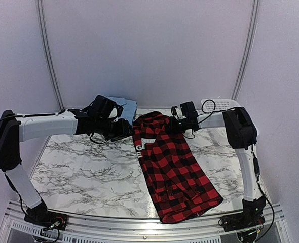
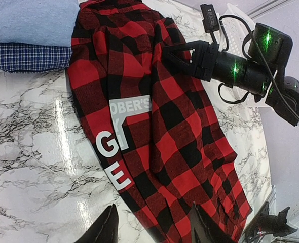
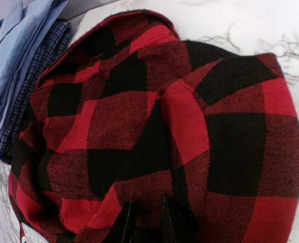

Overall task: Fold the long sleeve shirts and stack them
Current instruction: Rotate the rectangle-folded shirt at the center of the board.

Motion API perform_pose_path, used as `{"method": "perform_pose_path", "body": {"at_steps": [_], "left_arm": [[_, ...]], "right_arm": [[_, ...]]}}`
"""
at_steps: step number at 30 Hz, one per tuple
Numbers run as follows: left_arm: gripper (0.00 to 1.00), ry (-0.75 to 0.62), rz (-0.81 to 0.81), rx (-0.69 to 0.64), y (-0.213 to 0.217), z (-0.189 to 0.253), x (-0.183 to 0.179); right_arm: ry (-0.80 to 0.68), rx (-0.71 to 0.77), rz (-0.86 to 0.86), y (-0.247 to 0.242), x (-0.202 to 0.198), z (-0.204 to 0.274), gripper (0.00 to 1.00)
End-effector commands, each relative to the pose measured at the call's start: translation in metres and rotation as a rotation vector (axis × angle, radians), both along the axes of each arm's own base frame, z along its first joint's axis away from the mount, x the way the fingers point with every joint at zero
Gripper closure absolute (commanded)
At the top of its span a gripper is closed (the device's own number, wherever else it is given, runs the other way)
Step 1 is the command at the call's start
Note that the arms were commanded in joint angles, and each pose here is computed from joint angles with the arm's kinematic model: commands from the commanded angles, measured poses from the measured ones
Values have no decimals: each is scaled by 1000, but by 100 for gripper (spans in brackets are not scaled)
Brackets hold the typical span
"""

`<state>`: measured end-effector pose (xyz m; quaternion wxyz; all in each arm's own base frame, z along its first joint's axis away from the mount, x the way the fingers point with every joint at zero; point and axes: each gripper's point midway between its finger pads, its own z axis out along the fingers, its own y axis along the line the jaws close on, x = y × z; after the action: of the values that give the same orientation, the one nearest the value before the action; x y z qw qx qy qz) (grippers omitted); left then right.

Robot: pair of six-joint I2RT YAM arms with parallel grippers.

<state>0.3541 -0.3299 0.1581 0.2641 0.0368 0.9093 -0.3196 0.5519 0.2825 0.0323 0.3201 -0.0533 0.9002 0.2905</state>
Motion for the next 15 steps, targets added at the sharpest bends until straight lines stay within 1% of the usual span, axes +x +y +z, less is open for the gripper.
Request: {"method": "perform_pose_path", "body": {"at_steps": [1,5,7,8,11,15], "left_arm": [[51,22,-6,20,-3,-6,0],[50,39,-22,20,-12,-14,5],[50,48,-30,22,-17,-19,9],[50,56,-35,26,-20,-25,11],[50,69,-47,26,-31,-34,20],[50,97,-68,16,-47,-48,28]], "right_arm": [[74,-73,-154,-47,8,-27,82],[114,-126,-316,-101,8,-33,82],[128,-124,-341,-112,5,-34,82],[131,-149,-364,-118,4,-35,82],[126,-148,-376,-121,-1,-29,82],[93,-142,-329,-108,-3,-8,80]]}}
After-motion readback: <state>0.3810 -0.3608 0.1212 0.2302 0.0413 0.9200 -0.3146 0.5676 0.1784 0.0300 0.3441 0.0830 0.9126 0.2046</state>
